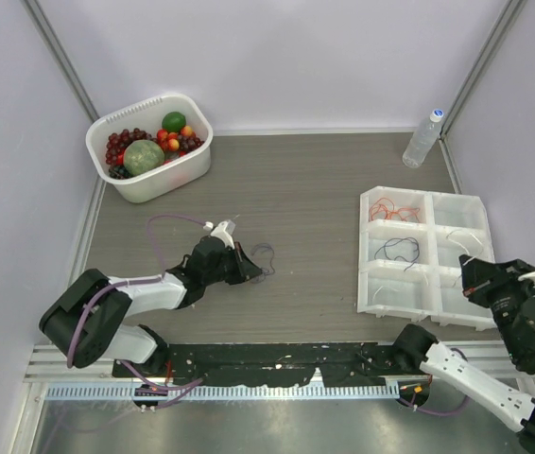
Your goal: Untangle the cables
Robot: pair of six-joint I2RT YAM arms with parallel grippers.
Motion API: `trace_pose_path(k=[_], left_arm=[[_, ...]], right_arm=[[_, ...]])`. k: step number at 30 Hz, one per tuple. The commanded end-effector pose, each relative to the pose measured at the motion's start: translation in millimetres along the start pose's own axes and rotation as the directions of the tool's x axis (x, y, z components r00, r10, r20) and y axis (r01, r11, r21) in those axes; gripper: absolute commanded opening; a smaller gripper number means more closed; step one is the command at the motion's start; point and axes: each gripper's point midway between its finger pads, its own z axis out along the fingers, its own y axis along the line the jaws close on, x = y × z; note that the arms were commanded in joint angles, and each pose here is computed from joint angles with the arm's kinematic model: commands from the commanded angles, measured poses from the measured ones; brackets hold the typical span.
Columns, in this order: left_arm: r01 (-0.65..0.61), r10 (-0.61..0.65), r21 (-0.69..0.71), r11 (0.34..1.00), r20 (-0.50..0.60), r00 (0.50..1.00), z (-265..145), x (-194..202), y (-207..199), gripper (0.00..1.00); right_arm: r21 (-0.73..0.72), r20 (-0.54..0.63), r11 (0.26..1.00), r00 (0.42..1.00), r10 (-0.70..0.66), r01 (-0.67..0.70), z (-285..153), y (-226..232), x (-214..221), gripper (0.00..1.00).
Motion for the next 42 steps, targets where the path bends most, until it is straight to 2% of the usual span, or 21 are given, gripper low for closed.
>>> trace_pose_path(k=[1, 4, 5, 9, 13, 14, 16, 19, 24, 30, 36, 42], left_arm=[[0.002, -0.005, 0.080, 0.997, 0.034, 0.999, 4.7, -16.7, -21.6, 0.00], [0.004, -0.007, 0.084, 0.996, 0.030, 1.000, 5.2, -17.5, -22.1, 0.00], [0.006, -0.009, 0.086, 0.996, 0.032, 0.999, 4.8, -18.3, -22.2, 0.00], [0.008, -0.011, 0.087, 0.996, 0.036, 0.999, 3.6, -18.3, -21.4, 0.00], [0.007, -0.011, 0.094, 0.996, 0.039, 0.999, 0.1, -17.0, -22.2, 0.00], [0.008, -0.012, 0.091, 0.996, 0.040, 0.999, -0.2, -16.9, -21.0, 0.00], [0.008, -0.012, 0.093, 0.996, 0.042, 0.999, -2.1, -16.7, -21.7, 0.00], [0.008, -0.012, 0.092, 0.996, 0.043, 0.999, -3.7, -15.7, -20.8, 0.00], [0.012, -0.016, 0.094, 0.996, 0.039, 0.999, -4.0, -15.0, -20.6, 0.00], [0.022, -0.024, 0.095, 0.995, 0.027, 0.999, -3.1, -12.1, -19.8, 0.00], [0.021, -0.023, 0.095, 0.995, 0.028, 0.999, -3.5, -12.2, -20.4, 0.00], [0.021, -0.024, 0.093, 0.995, 0.026, 0.999, -2.8, -11.6, -19.5, 0.00]], right_arm=[[0.007, -0.222, 1.000, 0.975, -0.024, 0.026, 6.1, 2.4, 65.4, 0.01], [0.098, -0.361, 0.990, 0.931, -0.062, 0.104, 15.1, -2.7, 109.6, 0.01], [0.151, -0.404, 0.974, 0.910, -0.093, 0.167, 17.7, -8.7, 120.7, 0.01], [0.245, -0.463, 0.952, 0.885, -0.049, 0.181, 23.0, -5.7, 140.0, 0.02], [0.252, -0.449, 0.966, 0.892, 0.062, 0.060, 38.3, 9.6, 166.7, 0.02], [0.220, -0.430, 0.975, 0.897, 0.104, -0.007, 46.6, 23.2, 172.3, 0.02], [0.232, -0.430, 0.972, 0.894, 0.129, -0.029, 56.6, 21.9, 194.9, 0.01], [0.309, -0.407, 0.951, 0.900, 0.156, -0.025, 67.4, 7.7, 218.2, 0.01], [0.420, -0.362, 0.907, 0.913, 0.189, -0.022, 78.5, -5.3, 233.2, 0.01], [0.597, -0.290, 0.802, 0.927, 0.237, -0.019, 86.1, -49.5, 242.4, 0.00], [0.670, -0.246, 0.739, 0.916, 0.316, -0.075, 101.4, -82.8, 249.9, 0.01], [0.711, -0.287, 0.699, 0.873, 0.396, -0.083, 112.2, -92.8, 272.7, 0.04]])
